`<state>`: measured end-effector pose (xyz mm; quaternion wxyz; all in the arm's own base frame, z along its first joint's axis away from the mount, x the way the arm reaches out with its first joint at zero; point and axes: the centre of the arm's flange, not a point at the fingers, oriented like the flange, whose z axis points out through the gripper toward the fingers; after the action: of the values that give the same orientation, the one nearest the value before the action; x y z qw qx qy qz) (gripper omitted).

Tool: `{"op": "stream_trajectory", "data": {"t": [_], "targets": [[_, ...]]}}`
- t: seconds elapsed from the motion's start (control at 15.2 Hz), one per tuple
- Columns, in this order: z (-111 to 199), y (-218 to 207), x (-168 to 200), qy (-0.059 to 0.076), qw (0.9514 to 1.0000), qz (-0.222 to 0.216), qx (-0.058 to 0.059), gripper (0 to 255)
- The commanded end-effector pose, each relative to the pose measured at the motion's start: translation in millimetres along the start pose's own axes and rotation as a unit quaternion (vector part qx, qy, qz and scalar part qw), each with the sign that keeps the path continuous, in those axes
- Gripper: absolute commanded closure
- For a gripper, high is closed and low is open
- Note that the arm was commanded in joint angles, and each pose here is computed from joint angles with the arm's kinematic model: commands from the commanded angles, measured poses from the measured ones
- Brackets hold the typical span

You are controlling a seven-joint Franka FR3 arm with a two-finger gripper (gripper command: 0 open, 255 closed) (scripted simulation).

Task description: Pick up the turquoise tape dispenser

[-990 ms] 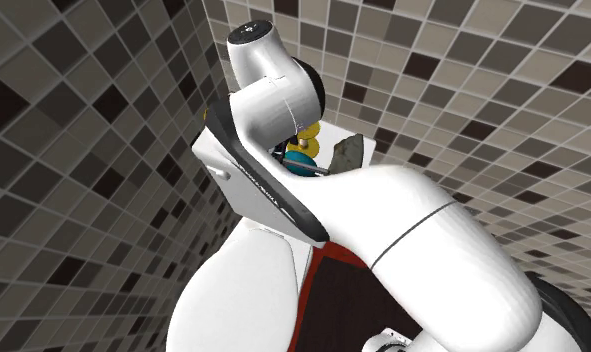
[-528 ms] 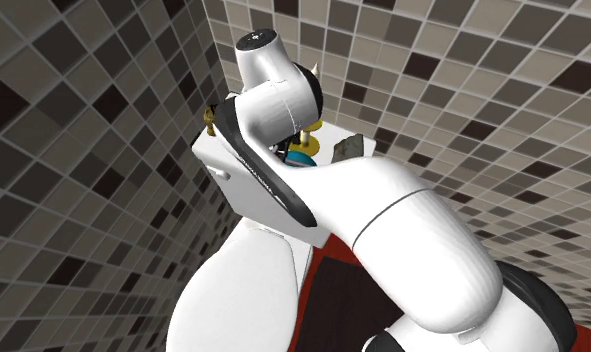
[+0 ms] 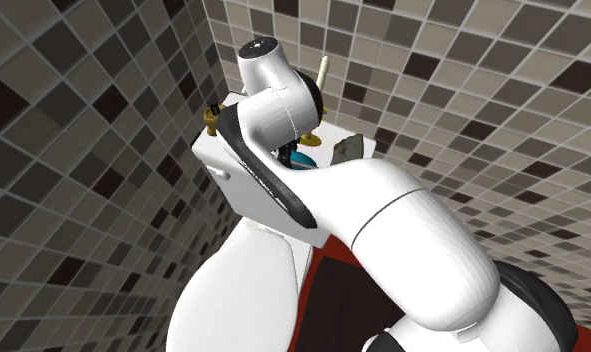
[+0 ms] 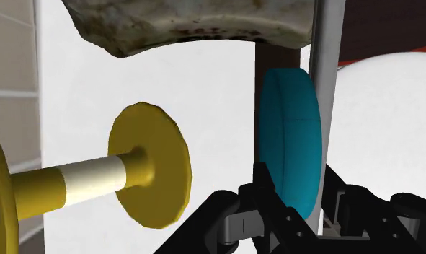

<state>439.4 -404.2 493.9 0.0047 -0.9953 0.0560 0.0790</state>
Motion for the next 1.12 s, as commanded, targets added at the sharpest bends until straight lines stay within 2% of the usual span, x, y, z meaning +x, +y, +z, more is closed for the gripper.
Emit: {"op": "stream_trajectory", "data": {"t": [0.0,0.26,1.06], "targets": [[1,0,0,-0.001,1.0,0.0,0.0,255],[1,1,1,-0.001,1.0,0.0,0.0,255],[-62,1,-9,-0.001,1.0,0.0,0.0,255]]}}
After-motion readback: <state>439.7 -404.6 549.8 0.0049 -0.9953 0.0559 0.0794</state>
